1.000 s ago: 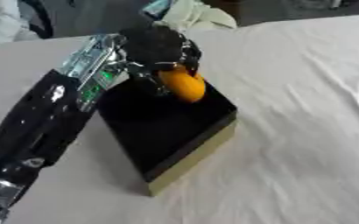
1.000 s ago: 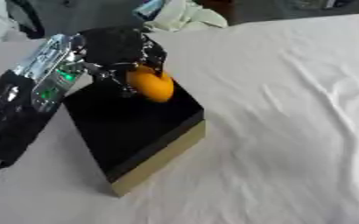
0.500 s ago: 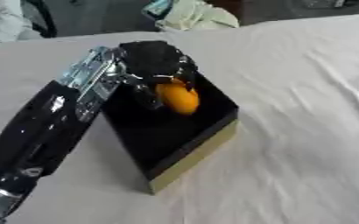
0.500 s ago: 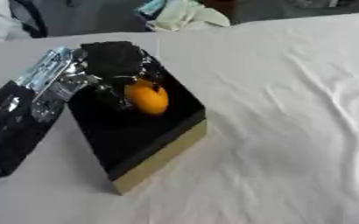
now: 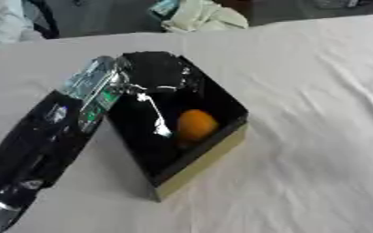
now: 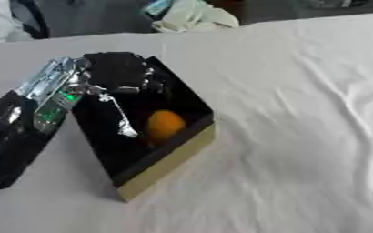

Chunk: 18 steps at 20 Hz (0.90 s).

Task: Pick up objects on the table and place them in the box.

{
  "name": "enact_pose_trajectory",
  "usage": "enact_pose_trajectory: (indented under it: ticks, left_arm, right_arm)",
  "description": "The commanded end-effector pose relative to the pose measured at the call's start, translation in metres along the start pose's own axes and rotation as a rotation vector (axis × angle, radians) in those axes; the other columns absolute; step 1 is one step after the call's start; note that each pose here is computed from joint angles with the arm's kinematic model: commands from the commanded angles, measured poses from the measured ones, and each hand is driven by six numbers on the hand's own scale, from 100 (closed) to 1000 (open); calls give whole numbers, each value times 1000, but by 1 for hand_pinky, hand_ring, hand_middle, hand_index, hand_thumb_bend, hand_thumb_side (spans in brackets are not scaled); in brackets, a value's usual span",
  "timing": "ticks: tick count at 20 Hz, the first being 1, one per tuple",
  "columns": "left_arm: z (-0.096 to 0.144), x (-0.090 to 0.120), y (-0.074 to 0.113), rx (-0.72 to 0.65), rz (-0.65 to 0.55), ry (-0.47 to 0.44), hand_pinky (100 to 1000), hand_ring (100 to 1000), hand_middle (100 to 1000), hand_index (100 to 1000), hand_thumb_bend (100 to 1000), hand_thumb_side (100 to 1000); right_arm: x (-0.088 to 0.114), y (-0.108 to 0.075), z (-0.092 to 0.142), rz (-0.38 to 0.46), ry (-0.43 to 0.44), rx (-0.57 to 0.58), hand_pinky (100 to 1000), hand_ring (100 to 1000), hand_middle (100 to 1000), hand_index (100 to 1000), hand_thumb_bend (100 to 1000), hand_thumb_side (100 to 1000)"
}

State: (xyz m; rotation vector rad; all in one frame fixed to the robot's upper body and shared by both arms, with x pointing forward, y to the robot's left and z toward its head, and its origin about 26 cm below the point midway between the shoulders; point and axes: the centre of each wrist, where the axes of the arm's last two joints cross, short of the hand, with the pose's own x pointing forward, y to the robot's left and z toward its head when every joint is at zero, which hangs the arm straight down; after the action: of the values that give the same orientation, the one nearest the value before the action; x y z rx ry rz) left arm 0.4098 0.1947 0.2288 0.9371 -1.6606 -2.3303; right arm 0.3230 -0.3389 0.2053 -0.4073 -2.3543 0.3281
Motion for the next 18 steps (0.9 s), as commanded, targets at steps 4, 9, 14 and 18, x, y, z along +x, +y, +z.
enact_pose_trajectory:
  ticks: [4, 9, 14, 18]
  left_arm:
    - [13, -9, 17, 7, -59, 4, 579, 782, 795, 858, 632, 558]
    - [30, -14, 37, 180, -32, 78, 516, 751, 778, 843, 560, 501]
    - [67, -25, 56, 389, 10, 202, 442, 697, 757, 825, 524, 487]
    - [102, -33, 53, 533, 79, 329, 424, 677, 762, 826, 444, 513]
  right_arm:
    - [7, -7, -4, 17, -27, -8, 684, 563, 586, 820, 100, 840]
    - [7, -8, -3, 20, -26, -12, 684, 563, 586, 819, 100, 838]
    - [7, -10, -3, 26, -26, -22, 684, 563, 586, 819, 100, 835]
    - [8, -12, -3, 34, -30, -34, 684, 564, 586, 819, 100, 830]
